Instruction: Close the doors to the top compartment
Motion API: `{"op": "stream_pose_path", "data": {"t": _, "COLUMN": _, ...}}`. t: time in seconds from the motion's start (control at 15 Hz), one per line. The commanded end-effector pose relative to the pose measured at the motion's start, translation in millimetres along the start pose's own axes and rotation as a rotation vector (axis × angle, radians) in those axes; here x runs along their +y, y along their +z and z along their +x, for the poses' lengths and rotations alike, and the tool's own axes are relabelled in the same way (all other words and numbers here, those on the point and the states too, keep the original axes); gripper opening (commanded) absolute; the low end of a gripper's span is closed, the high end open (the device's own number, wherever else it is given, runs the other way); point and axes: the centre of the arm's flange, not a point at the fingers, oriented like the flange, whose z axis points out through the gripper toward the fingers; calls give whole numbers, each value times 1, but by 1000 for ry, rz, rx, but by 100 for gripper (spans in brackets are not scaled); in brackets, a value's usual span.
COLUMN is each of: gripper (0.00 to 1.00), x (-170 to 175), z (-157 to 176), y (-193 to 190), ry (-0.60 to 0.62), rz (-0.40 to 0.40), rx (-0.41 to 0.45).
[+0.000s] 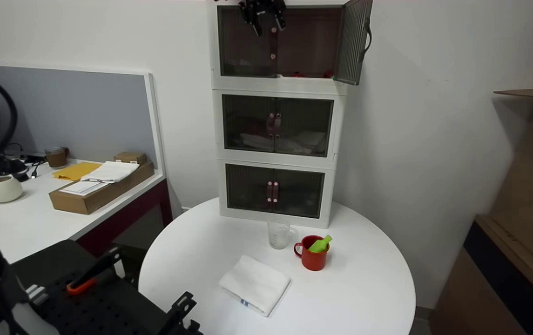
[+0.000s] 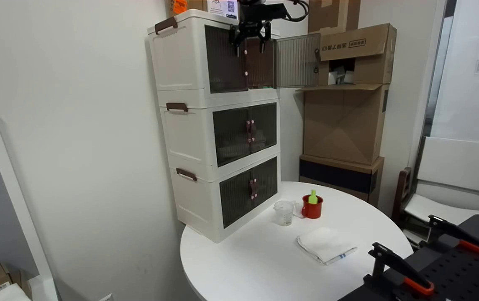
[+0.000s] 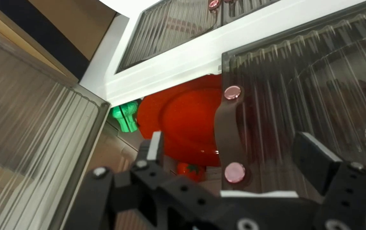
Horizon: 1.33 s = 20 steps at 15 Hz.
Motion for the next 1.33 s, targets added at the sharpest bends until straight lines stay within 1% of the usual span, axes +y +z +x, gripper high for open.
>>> {"op": "stream_pose_path", "data": {"t": 0.0, "gripper": 100, "x": -16, "z": 23, "y": 17, "ry": 5, "rz": -8, "rx": 23}}
{"op": "stream_pose_path", "data": {"t": 0.13, "gripper": 100, "x": -17, "z": 22, "y": 19, "ry": 1, "rz": -7, "rx": 17}}
{"op": "stream_pose_path", "data": {"t": 0.27, "gripper": 100, "x": -15, "z": 17, "y": 12, "ry": -5, "rz": -2, "rx": 10}}
{"op": "stream_pose_path", "data": {"t": 0.4, "gripper": 100, "x": -6, "z": 7, "y": -1, "ry": -20, "rz": 29, "rx": -11}}
{"op": "stream_pose_path", "data": {"t": 0.47, "gripper": 100, "x": -1, "z": 2, "y": -6, "ry": -23, "rz": 43, "rx": -35}}
{"op": "stream_pose_path", "data": {"t": 0.67, "gripper": 100, "x": 31, "z": -26, "y": -31, "ry": -65, "rz": 127, "rx": -129}}
{"op": "stream_pose_path", "data": {"t": 0.73, "gripper": 100, "x": 43, "z": -34, "y": -40, "ry": -80, "rz": 138, "rx": -178}}
{"op": "stream_pose_path", "data": {"t": 0.87, "gripper": 100, "x": 74, "z": -58, "y": -60, "ry": -123, "rz": 107, "rx": -261}}
{"op": "stream_pose_path", "data": {"t": 0.93, "gripper": 100, "x": 90, "z": -67, "y": -68, "ry": -145, "rz": 68, "rx": -292}}
{"op": "stream_pose_path", "data": {"t": 1.13, "gripper": 100, "x": 148, "z": -94, "y": -97, "ry": -188, "rz": -71, "rx": -342}}
{"op": "stream_pose_path", "data": {"t": 1.27, "gripper": 100, "x": 194, "z": -108, "y": -113, "ry": -194, "rz": -121, "rx": -366}}
